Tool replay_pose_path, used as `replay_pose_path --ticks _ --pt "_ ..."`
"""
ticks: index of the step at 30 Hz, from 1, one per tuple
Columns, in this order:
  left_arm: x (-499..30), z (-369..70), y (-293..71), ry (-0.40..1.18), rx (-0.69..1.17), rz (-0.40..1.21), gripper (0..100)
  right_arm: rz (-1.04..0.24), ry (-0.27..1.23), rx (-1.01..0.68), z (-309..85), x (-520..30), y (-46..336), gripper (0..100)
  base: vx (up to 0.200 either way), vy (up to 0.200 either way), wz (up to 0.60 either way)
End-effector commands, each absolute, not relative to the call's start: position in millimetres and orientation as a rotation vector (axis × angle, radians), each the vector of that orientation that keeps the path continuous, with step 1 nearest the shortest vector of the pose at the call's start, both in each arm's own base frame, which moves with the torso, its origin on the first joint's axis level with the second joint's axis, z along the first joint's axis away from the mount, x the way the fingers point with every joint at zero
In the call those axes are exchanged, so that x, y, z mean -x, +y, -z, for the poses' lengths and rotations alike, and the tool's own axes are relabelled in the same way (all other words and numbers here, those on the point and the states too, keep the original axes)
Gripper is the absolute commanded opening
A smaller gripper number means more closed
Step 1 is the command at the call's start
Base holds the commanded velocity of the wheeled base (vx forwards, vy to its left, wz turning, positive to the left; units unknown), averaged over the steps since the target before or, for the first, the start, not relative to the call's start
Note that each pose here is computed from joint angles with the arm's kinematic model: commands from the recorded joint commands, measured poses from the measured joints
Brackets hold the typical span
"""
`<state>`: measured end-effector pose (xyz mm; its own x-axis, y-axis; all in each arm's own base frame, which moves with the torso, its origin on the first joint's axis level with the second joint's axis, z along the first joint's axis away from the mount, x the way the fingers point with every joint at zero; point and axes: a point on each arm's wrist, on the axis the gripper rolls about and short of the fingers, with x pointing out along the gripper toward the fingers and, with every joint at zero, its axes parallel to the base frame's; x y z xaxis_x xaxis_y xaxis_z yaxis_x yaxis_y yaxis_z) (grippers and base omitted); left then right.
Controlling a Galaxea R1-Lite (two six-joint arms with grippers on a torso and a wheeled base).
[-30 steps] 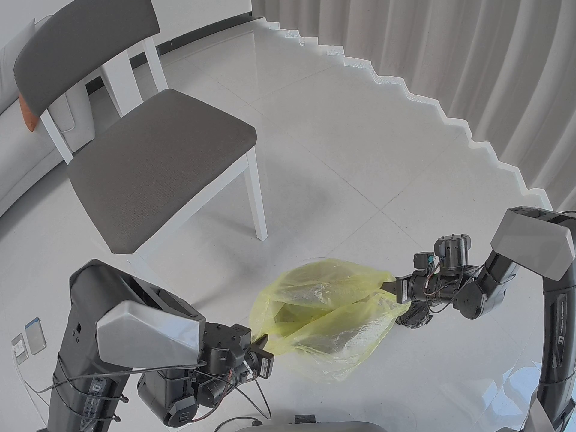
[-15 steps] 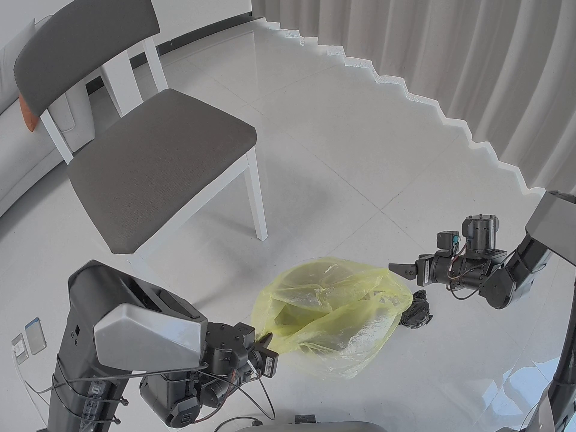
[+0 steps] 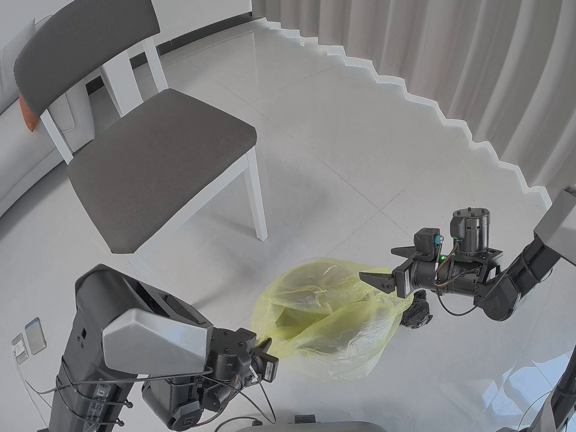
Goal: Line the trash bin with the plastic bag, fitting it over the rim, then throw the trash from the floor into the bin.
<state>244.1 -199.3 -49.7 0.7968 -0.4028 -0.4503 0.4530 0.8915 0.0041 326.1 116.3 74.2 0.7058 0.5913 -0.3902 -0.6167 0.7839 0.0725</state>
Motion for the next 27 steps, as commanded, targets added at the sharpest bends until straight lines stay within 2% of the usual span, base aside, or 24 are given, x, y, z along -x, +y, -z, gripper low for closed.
replay_pose_path --ticks 1,2,3,5,8,10,19,27 --pt "-246 53 -200 0.449 -0.11 0.456 0 -0.71 0.417 0.111 -64 -327 128 100 0.0 0.0 0.0" --pt "-246 54 -200 0.45 -0.111 0.456 0 -0.718 0.422 0.129 -60 -327 129 100 0.0 0.0 0.0" --pt "-246 54 -201 0.45 -0.111 0.457 100 -0.724 0.425 0.15 -57 -327 131 100 0.0 0.0 0.0" --pt "-246 53 -201 0.449 -0.111 0.457 100 -0.729 0.427 0.178 -53 -326 131 100 0.0 0.0 0.0" --pt "-244 50 -199 0.448 -0.112 0.448 100 -0.747 0.373 0.395 -42 -322 131 100 0.0 0.0 0.0" --pt "-245 49 -199 0.443 -0.112 0.44 100 -0.733 0.34 0.456 -37 -323 133 100 0.0 0.0 0.0" --pt "-245 39 -199 0.414 -0.101 0.429 100 -0.768 0.258 0.564 -25 -329 156 100 0.0 0.0 0.0" --pt "-245 23 -193 0.393 -0.035 0.394 100 -0.786 0.259 0.642 -10 -338 189 100 0.0 0.0 0.0"
